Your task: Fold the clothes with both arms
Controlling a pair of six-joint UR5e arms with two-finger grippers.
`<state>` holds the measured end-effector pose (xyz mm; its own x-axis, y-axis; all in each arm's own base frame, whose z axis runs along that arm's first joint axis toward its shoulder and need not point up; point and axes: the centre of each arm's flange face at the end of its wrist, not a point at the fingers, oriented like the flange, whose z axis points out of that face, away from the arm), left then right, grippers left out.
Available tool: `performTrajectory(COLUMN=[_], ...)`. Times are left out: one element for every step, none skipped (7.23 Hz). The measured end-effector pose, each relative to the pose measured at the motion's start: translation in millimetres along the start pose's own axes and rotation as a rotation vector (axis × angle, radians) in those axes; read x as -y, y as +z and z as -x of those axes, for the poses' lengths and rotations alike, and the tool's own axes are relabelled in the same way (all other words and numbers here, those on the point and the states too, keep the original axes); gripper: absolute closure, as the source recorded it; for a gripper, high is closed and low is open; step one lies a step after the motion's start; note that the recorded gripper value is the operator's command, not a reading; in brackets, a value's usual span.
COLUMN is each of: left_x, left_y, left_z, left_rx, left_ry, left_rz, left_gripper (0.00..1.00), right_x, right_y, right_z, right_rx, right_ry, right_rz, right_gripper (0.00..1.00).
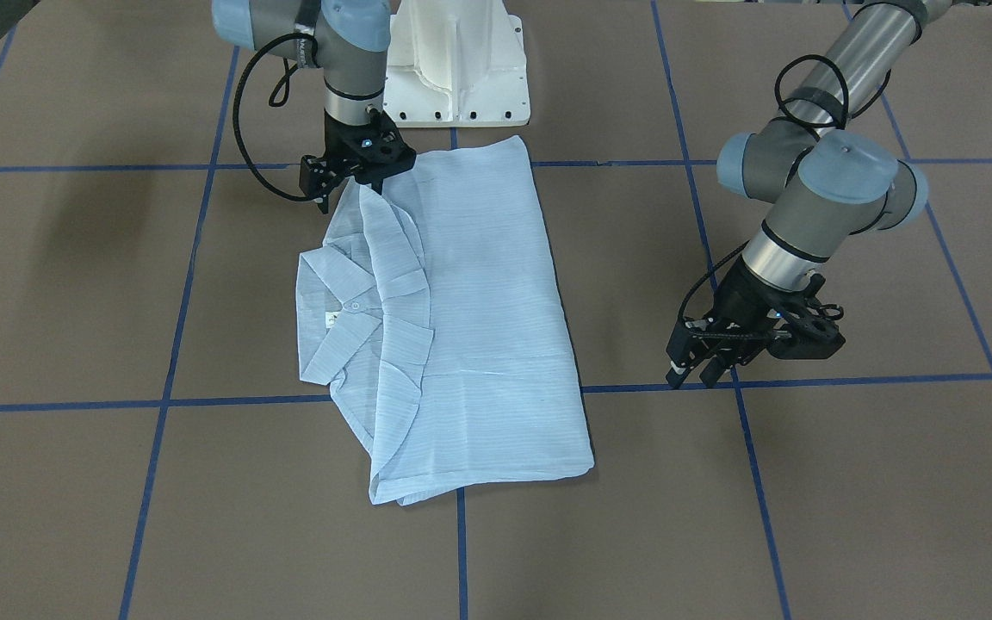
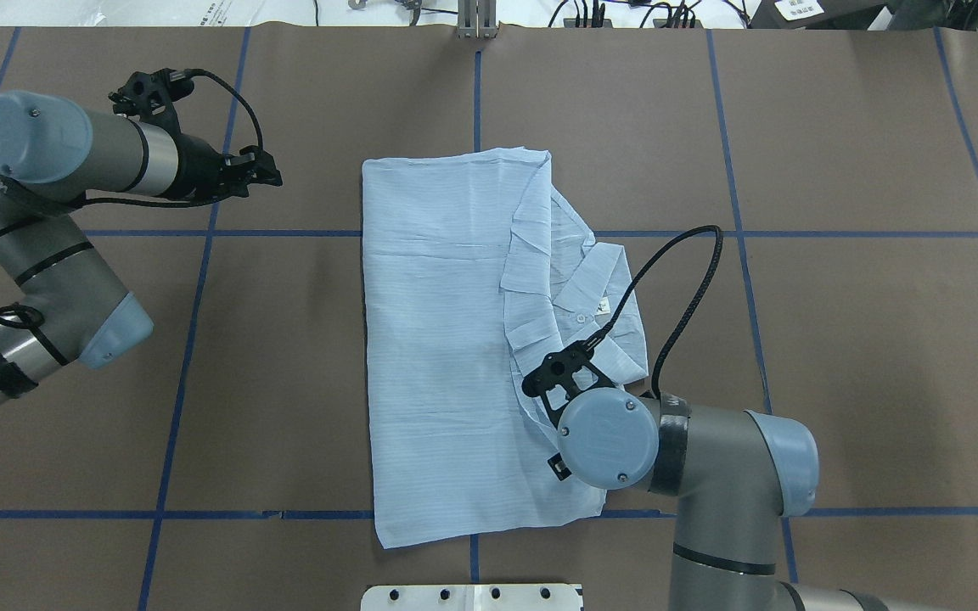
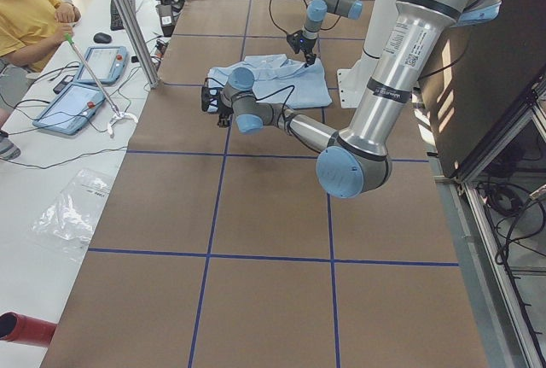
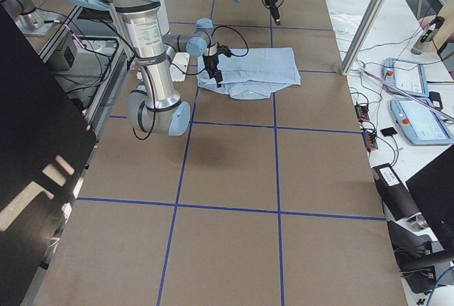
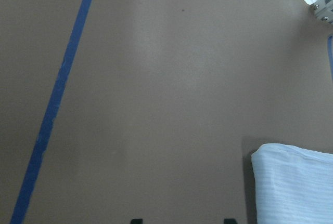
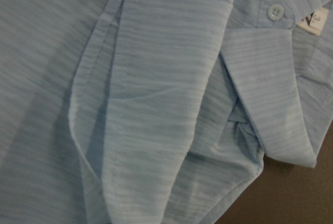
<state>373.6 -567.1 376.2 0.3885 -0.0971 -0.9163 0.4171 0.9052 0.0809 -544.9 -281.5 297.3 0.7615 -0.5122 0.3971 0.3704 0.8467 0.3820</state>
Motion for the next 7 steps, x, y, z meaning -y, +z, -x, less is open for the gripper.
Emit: performTrajectory(left_x=[0,0,0,0,0,0,0], left_y=[-3,-7,-11,-14,-17,-18,-19], left_z=[-3,-7,-11,-14,-16,-18,-18], left_rx=[-0.008,-0.015,-0.022,-0.027,-0.031,-0.034,-0.035], left_ry=[0.002,0.004,0.006,0.007,0.007,0.008,0.008], left_rz=[-0.002,-0.004,-0.005,-0.007,-0.01,-0.011,-0.011], left_gripper=[0.39,0.39,0.39,0.39,0.39,0.39,0.39], right_x=[-13,-31,-47,-61,-68,-66,-52], right_y=[2,2,4,3,-2,-7,-10], right_z=[-21,-44,-63,-77,-82,-78,-66], right_rx=[0.004,0.006,-0.002,-0.008,-0.005,0.005,0.018], right_ry=[0.008,0.015,0.02,0.025,0.037,0.058,0.085], right_rz=[0.025,0.048,0.067,0.077,0.078,0.07,0.055], right_gripper=[0.0,0.0,0.0,0.0,0.0,0.0,0.0])
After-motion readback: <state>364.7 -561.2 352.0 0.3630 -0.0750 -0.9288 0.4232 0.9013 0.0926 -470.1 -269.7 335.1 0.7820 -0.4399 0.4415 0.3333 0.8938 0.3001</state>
